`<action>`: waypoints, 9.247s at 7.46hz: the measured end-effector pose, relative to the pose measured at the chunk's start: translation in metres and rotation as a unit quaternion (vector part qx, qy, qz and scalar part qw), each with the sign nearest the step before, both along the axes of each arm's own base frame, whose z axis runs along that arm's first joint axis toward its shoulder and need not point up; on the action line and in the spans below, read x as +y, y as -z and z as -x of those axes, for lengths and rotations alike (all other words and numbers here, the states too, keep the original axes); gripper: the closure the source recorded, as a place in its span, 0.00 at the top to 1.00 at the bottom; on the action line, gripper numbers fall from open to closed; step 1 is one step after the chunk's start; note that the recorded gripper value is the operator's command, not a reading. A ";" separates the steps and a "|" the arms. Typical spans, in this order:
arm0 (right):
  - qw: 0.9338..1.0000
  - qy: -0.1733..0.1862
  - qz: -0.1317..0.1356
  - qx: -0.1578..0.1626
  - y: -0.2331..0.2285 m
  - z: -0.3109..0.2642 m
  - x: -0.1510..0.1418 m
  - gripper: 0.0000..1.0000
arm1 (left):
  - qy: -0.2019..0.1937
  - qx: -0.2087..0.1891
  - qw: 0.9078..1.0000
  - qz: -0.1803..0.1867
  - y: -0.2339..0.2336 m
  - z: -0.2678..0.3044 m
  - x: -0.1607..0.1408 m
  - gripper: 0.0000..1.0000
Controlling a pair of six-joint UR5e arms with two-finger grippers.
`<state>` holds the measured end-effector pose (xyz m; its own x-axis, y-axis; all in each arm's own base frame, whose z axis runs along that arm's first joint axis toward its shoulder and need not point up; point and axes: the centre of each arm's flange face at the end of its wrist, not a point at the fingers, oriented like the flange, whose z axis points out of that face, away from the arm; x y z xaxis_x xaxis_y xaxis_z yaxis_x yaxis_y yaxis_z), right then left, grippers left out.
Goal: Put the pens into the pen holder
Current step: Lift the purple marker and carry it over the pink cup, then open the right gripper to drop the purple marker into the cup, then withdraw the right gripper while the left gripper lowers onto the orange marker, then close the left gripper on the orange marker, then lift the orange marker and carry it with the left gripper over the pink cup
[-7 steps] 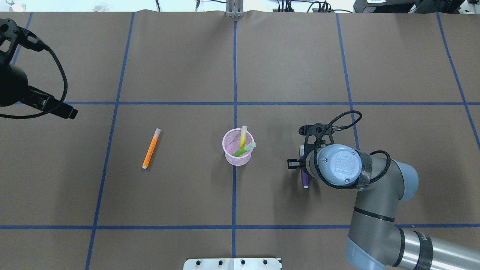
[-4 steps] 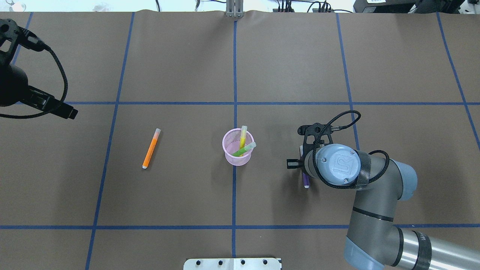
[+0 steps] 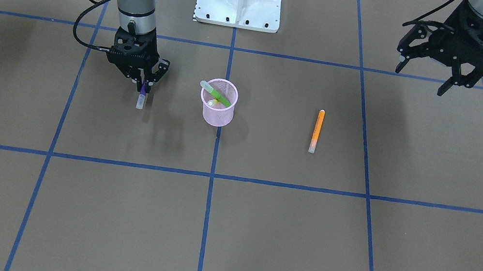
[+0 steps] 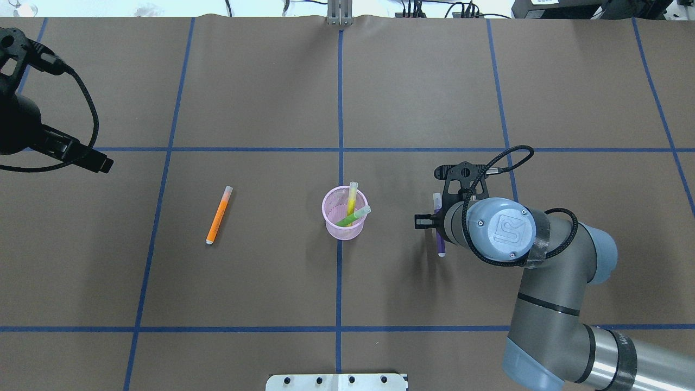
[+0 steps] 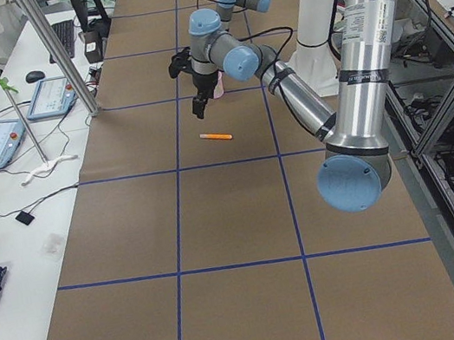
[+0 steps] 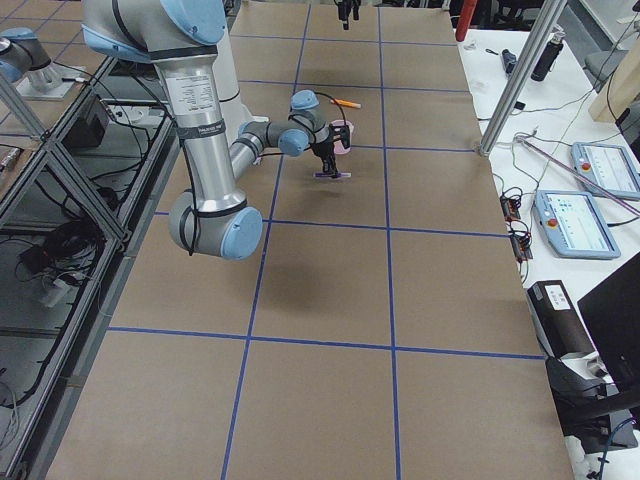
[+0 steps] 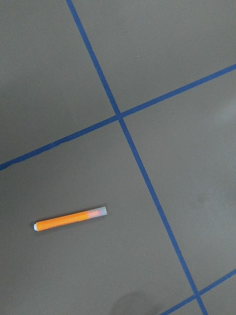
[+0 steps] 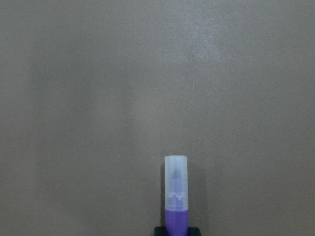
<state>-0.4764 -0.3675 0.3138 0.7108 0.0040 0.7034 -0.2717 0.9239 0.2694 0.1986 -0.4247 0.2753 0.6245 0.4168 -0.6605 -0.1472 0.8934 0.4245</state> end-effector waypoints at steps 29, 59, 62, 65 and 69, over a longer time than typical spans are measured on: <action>0.997 0.053 0.025 -0.040 0.071 -0.150 -0.172 1.00 | 0.055 0.007 0.993 0.108 -0.045 -0.189 -0.029 0.97; 0.992 0.127 0.003 -0.004 -0.020 -0.252 -0.196 1.00 | 0.043 0.029 0.997 0.064 -0.047 -0.276 -0.035 0.00; 0.992 0.127 0.003 -0.005 -0.019 -0.252 -0.196 1.00 | 0.069 0.188 0.978 -0.064 0.014 -0.253 -0.029 0.00; 0.992 0.127 0.001 -0.005 -0.017 -0.252 -0.196 1.00 | 0.095 0.361 0.909 -0.187 0.039 -0.240 -0.006 0.00; 0.992 0.127 -0.001 -0.005 -0.015 -0.251 -0.197 1.00 | 0.117 0.413 0.832 -0.351 0.038 -0.297 0.040 0.04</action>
